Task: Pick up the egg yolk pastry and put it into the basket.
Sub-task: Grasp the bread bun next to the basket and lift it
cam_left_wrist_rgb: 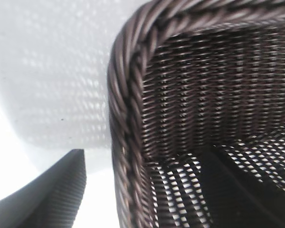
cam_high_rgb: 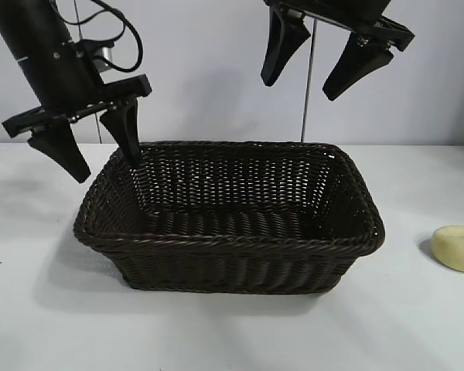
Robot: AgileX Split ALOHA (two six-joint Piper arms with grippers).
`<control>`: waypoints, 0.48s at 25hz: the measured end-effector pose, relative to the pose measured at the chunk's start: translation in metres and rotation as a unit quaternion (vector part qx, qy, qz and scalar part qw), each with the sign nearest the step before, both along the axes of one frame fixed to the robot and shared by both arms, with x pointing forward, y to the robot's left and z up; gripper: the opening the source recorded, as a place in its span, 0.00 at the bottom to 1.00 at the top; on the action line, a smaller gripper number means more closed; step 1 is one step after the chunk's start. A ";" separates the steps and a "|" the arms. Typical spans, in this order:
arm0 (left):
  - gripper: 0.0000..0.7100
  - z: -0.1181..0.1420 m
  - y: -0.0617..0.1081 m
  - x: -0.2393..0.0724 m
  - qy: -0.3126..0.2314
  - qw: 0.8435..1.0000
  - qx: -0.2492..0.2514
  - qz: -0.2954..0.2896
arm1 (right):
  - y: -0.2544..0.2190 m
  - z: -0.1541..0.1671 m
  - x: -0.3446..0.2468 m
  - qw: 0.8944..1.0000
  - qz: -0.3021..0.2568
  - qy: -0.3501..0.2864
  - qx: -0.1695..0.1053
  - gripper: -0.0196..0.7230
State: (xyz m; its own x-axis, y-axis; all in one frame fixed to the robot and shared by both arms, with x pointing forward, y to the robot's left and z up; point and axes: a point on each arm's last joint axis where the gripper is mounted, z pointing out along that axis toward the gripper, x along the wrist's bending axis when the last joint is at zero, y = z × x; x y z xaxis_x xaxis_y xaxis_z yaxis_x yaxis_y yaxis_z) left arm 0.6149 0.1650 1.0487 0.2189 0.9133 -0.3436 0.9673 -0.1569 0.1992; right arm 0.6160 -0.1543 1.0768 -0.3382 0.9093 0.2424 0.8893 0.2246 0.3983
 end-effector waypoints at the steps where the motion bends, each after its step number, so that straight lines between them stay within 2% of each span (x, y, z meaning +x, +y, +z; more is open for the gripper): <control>1: 0.70 0.006 0.001 -0.002 -0.006 1.000 -0.002 0.000 | 0.000 0.000 0.000 1.000 0.000 0.002 0.000 0.82; 6: 0.70 0.023 0.005 -0.018 -0.018 1.000 -0.006 -0.002 | 0.000 0.000 0.000 1.000 0.001 0.003 -0.001 0.82; 12: 0.70 0.015 0.002 -0.030 -0.018 0.999 -0.042 -0.007 | 0.000 0.000 -0.001 1.000 0.001 0.003 -0.001 0.82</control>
